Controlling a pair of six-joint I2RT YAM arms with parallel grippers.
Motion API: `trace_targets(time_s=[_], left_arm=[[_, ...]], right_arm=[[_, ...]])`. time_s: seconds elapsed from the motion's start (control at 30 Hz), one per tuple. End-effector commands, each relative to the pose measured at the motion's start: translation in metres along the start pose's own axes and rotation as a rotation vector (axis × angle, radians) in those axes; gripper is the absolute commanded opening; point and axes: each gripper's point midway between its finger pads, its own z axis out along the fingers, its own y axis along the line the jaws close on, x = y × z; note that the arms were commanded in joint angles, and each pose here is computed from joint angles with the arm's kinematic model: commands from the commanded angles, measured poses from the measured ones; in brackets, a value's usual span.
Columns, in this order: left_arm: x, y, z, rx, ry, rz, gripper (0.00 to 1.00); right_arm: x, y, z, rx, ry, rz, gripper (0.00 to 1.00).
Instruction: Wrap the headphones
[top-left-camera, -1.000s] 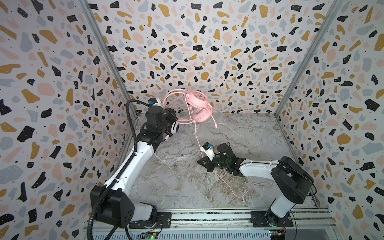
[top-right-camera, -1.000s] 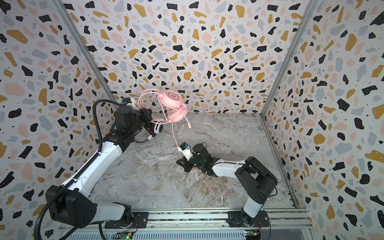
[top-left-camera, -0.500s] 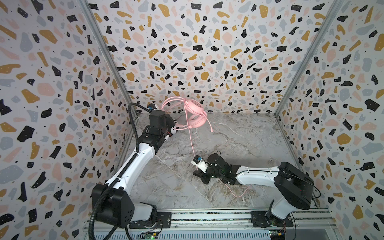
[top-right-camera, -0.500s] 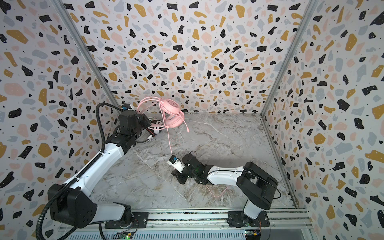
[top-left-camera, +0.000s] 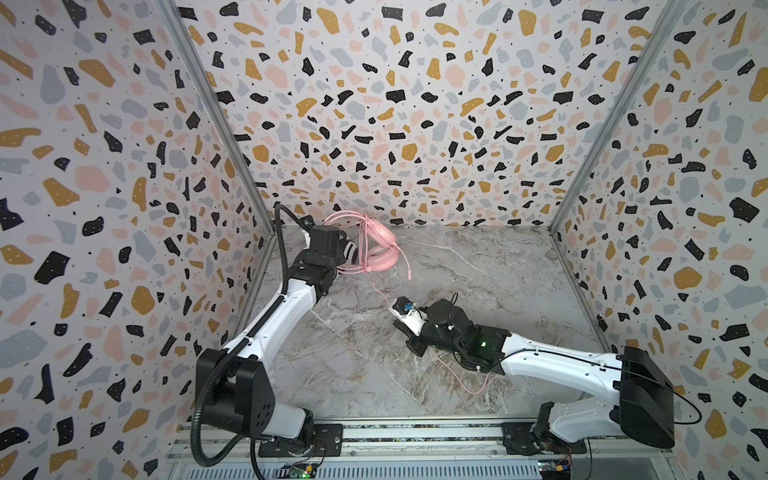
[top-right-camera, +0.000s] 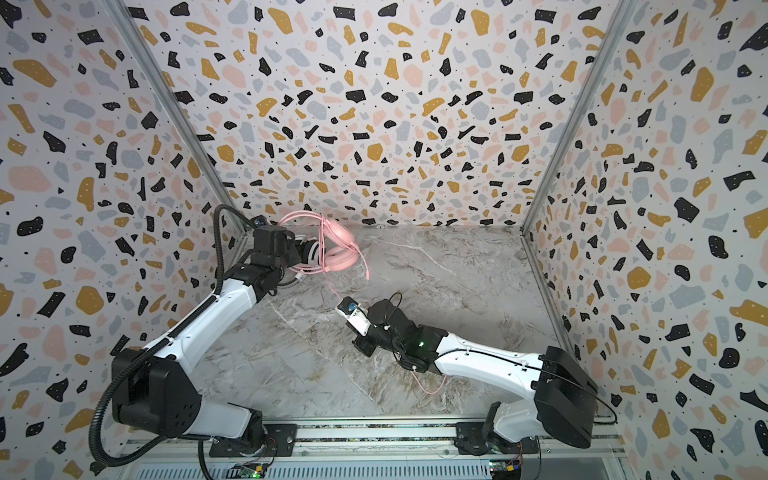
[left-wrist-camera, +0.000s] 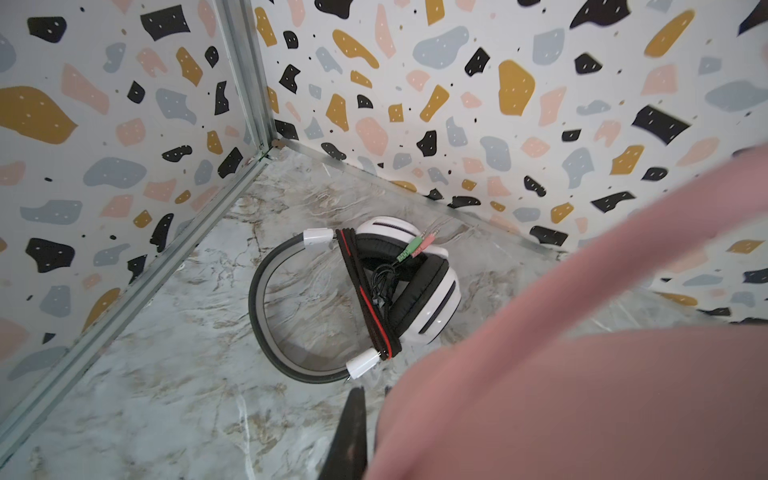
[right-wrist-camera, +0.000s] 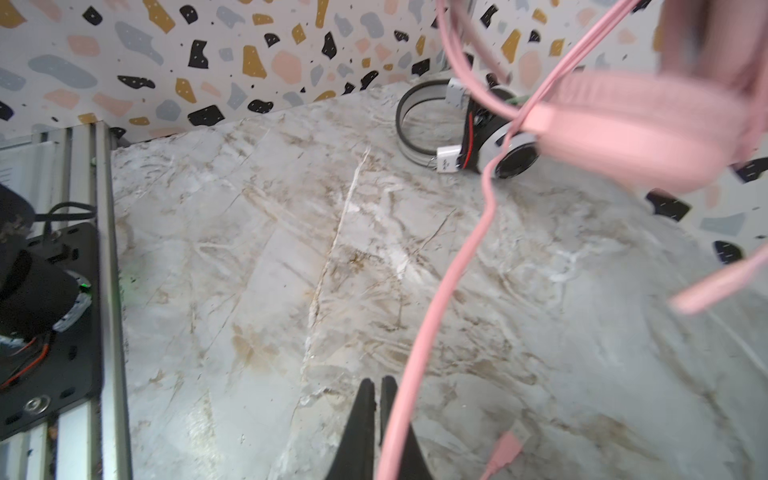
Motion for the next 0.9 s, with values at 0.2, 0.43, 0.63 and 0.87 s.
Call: trace_targets(time_s=[0.2,0.43,0.63,0.87], left_arm=[[-0.027,-0.028,-0.033,-0.039,-0.131,0.221,0.00],[-0.006,-0.051,-0.028,0.003,-0.085,0.322,0.00],[0.008,-0.064,-0.022,0.065,-0.041,0.330,0.00],[0.016,-0.071,-0.018,0.098,-0.011,0.339,0.00]], right_arm=[[-0.056,-0.040,-0.037,0.121,-0.092,-0.035,0.10],[-0.084,-0.047,-0.050,0.125,-0.151,-0.028,0.10],[-0.099,-0.031,-0.049,0.021,-0.197,0.002,0.09],[-0.108,0.008,-0.029,-0.112,-0.189,-0.006,0.07]])
